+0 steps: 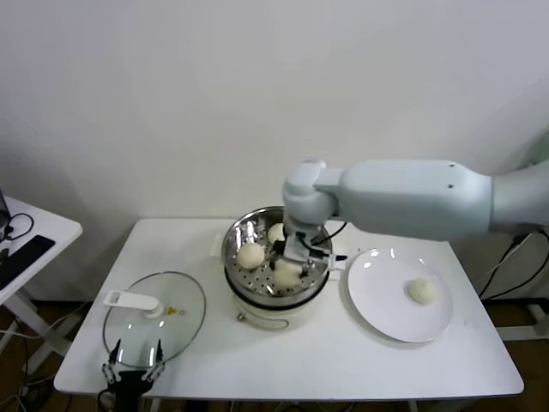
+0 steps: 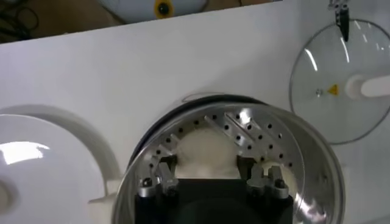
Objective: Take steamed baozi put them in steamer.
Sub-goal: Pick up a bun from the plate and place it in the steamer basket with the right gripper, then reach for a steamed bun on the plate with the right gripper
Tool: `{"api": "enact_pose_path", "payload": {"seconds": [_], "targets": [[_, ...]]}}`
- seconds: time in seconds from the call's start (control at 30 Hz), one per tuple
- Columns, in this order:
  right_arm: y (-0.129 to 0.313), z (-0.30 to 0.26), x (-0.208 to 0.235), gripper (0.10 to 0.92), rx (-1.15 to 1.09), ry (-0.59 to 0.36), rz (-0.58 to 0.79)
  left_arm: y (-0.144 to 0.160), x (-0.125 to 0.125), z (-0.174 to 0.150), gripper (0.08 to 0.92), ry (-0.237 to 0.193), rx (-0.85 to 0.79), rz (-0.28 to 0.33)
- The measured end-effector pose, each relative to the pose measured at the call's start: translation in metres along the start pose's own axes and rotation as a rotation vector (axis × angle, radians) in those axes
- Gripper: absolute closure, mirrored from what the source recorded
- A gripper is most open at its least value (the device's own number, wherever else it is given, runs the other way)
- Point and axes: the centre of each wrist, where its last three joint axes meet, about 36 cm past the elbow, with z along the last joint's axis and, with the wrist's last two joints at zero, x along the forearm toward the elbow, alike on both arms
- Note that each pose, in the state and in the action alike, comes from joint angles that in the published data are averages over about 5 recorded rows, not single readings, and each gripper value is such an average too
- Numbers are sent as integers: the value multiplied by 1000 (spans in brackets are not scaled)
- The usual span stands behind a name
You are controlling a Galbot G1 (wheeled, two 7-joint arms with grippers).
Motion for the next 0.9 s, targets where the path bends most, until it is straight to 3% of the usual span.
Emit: {"api": "enact_pose_path", "payload": {"seconds": [0.33, 0.5, 0.63, 0.9], "targets": [[-25, -4, -36, 353, 50, -5, -8, 3, 0, 1, 177, 1, 1, -9], [-28, -1, -38, 250, 61, -10, -17, 3, 0, 2, 177, 3, 2, -11], [-29, 6, -31, 204, 61, -16, -24, 4, 0, 2, 177, 3, 2, -11], [-17, 37, 10, 200, -9, -29, -62, 4, 2, 2, 177, 4, 0, -10]]}}
